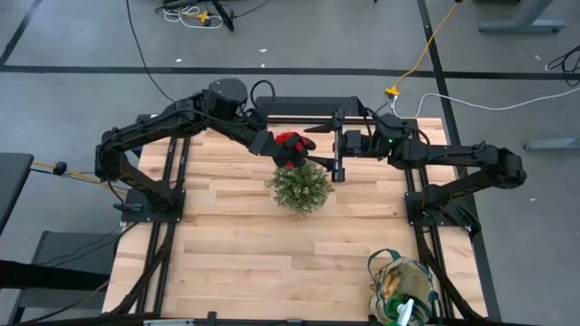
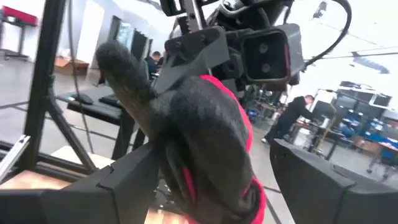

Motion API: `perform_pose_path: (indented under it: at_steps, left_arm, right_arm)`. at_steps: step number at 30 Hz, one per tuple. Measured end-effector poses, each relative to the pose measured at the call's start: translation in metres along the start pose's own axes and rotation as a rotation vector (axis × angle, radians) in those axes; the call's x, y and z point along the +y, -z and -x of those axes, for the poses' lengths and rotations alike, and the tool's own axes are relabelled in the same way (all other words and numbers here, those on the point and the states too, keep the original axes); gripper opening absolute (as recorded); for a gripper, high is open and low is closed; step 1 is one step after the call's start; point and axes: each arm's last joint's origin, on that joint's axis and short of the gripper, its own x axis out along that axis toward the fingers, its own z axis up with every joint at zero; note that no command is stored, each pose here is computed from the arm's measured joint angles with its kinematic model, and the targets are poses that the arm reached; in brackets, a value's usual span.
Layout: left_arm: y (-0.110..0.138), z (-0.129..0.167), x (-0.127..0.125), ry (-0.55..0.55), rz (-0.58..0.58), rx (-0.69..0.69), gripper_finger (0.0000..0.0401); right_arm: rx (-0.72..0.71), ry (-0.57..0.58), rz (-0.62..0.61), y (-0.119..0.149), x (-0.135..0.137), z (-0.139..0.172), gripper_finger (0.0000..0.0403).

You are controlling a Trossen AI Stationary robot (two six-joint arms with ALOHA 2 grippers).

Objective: Pick & Place Garden tools in Gardening bag
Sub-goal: Put the red gloves into the white gardening bag

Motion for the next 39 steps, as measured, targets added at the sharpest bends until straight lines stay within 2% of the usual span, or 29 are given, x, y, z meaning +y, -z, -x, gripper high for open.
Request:
perform_pose_path:
  at_steps: [14,29,33,39]
  left_arm:
    - [-0.002,-0.011,0.003,0.031,0.043,0.017,0.0018]
    - [-0.008,-0.022,0.006,0.063,0.042,0.008,0.0018]
    - [-0.008,-0.023,0.007,0.07,0.051,0.022,0.0018]
    - [-0.008,-0.023,0.006,0.078,0.045,0.016,0.0018]
  right_arm:
    - [0.006,-0.103,0.008,0.015,0.006,-0.012,0.0306]
    - [-0.015,-0.072,0.015,0.013,0.004,-0.013,0.0304]
    - [-0.015,-0.076,0.007,0.013,0.005,-0.013,0.0281]
    - [-0.011,-0.076,0.006,0.014,0.005,-0.013,0.0223]
